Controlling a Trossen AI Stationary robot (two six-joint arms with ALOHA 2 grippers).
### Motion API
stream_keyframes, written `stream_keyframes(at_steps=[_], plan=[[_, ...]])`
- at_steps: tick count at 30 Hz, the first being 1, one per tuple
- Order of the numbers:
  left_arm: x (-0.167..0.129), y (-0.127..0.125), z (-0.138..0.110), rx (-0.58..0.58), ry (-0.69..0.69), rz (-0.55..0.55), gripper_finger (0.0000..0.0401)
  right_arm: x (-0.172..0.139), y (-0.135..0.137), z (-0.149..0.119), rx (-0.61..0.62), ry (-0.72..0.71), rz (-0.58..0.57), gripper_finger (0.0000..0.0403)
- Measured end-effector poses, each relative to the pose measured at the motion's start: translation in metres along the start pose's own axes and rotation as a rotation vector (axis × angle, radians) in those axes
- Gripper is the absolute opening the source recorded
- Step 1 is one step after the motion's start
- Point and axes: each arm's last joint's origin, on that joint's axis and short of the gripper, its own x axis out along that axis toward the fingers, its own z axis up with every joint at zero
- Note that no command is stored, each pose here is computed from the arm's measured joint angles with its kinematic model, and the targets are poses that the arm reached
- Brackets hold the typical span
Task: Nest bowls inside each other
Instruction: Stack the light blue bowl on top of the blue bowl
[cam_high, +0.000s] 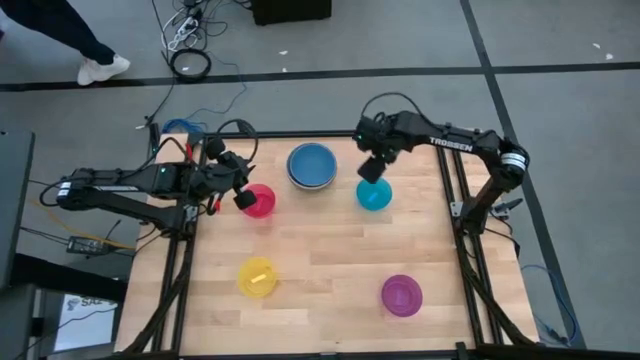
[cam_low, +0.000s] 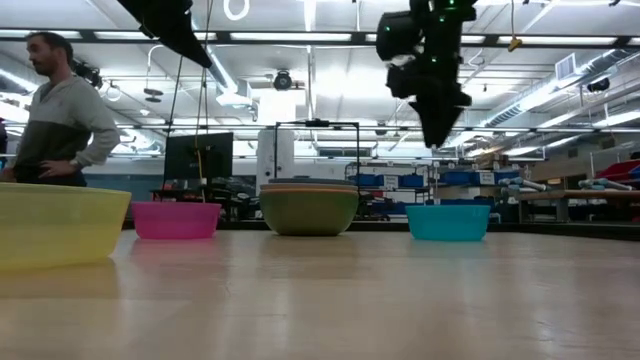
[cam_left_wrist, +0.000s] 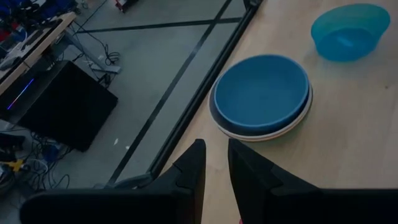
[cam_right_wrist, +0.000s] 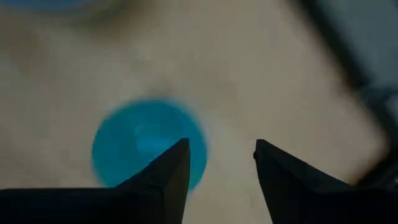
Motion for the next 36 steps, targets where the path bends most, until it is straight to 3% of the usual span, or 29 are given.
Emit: stream_keyframes(at_steps=[6, 14, 31, 36], plan=[[0.0, 0.0, 0.0, -0.001, -0.002, -0.001, 0.0076, 0.019, 0.034, -0.02, -0.08, 0.099, 0.166, 0.0178], [0.0, 0.0, 0.0, -0.002, -0.002, -0.004, 0.0076, 0.046, 0.071, -0.039, -0.126, 0.064, 0.187, 0.0181], [0.0, 0.0, 0.001, -0.009, -0.006, -0.004, 0.0076, 0.094, 0.075, -0.055, -0.068, -0.034, 0.224, 0.018], [0.0, 0.0, 0.001, -0.009, -0.006, -0.003, 0.0076, 0.102, 0.068, -0.056, -0.051, -0.041, 0.221, 0.0141]])
